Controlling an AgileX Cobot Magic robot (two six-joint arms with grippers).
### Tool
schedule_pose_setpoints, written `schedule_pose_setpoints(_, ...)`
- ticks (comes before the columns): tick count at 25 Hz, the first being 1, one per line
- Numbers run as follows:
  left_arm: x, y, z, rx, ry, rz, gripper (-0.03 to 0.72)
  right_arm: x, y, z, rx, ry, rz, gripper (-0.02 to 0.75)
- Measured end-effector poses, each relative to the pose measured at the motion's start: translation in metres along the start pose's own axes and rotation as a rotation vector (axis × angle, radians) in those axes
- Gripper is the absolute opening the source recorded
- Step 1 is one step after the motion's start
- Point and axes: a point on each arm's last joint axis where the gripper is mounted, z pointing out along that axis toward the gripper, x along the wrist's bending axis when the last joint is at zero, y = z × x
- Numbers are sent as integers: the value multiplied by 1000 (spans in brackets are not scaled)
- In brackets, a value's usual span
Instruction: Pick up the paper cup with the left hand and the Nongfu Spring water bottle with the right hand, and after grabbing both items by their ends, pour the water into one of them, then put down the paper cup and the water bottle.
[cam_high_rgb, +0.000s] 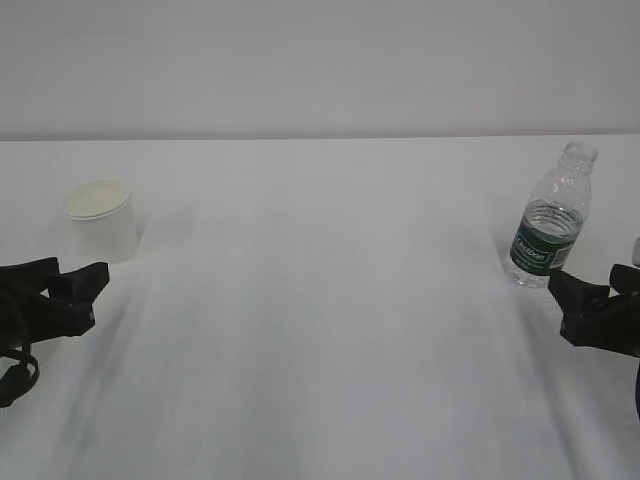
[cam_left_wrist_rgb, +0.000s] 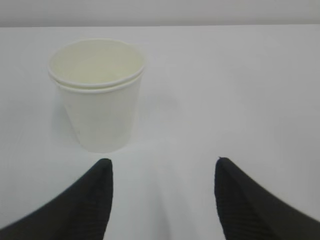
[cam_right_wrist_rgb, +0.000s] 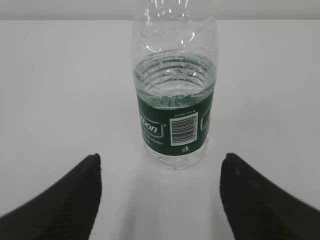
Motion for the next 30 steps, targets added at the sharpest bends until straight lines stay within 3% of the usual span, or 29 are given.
schedule_pose_setpoints(7,0,-1,1,6,-1,2,461,-5,-11,32,33,-2,14,556)
schedule_pose_setpoints(14,0,-1,1,6,-1,2,461,-10,-23,55,56,-15,67,673)
schedule_pose_setpoints(30,0,-1,1,6,-6,5,461,-14,-7,77,-23,-17,58,682)
